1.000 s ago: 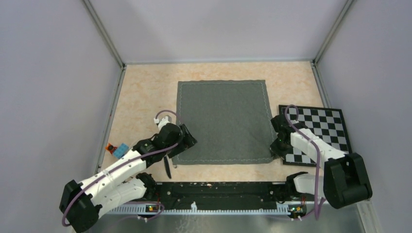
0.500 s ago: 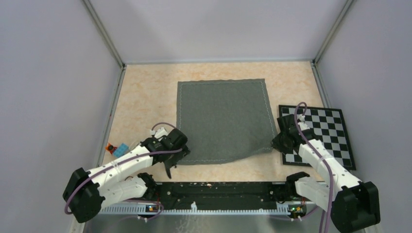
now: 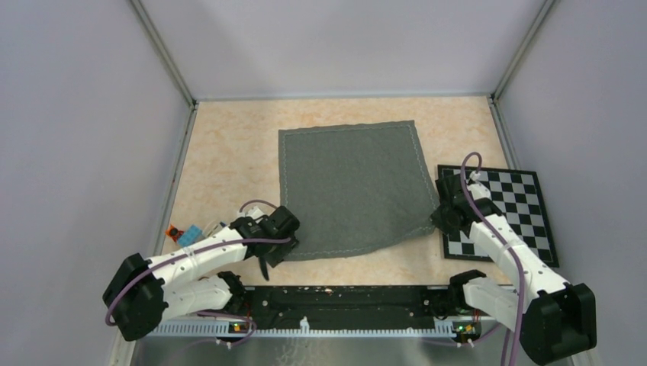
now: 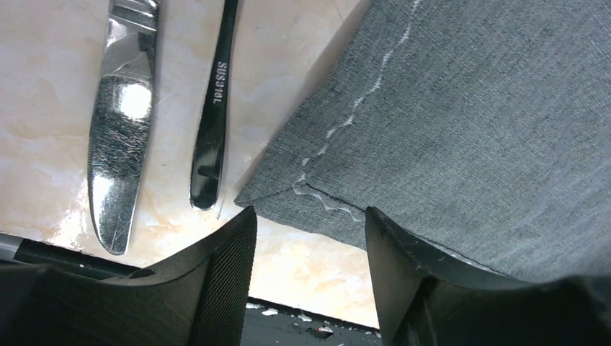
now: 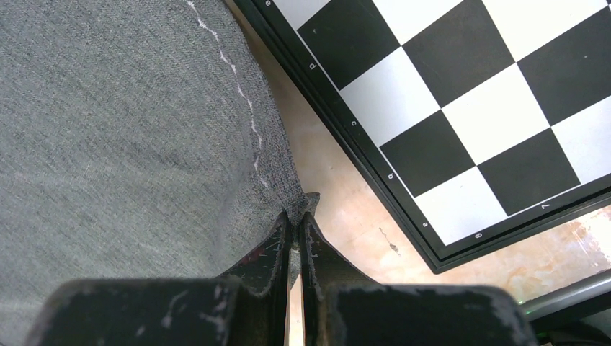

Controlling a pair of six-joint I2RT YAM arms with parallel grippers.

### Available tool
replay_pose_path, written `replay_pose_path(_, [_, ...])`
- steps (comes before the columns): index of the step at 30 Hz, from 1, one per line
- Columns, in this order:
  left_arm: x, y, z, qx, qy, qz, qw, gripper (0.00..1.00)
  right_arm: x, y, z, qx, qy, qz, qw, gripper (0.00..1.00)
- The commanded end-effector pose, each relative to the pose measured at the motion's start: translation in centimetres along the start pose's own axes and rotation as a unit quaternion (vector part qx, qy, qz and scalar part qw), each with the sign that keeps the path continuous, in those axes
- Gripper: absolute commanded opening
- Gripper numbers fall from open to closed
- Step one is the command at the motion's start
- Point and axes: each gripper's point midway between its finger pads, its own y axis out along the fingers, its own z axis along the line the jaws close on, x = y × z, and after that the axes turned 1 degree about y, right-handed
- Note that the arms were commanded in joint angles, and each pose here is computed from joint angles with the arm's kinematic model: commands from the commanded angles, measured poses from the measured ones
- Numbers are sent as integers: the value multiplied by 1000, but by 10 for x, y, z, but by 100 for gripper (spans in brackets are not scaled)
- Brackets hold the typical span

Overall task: Fold the napkin into a case and place the utensils inside
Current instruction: Pick up the flattened napkin from the center of the board.

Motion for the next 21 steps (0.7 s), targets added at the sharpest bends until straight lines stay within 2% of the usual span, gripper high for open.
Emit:
replay_pose_path(1, [3, 3, 9, 10, -28, -14, 999, 58, 18, -6, 9, 8, -9, -30, 999, 0])
replay_pose_path(3, [3, 5, 11, 17, -31, -16, 999, 55, 18, -5, 9, 5, -12, -29, 999, 0])
replay_pose_path(10, [12, 1, 17, 60, -6, -39, 997, 58, 19, -5, 14, 14, -12, -29, 999, 0])
replay_pose_path(21, [4, 14, 16, 85, 26, -26, 996, 58, 16, 2, 15, 11, -18, -21, 1000, 0])
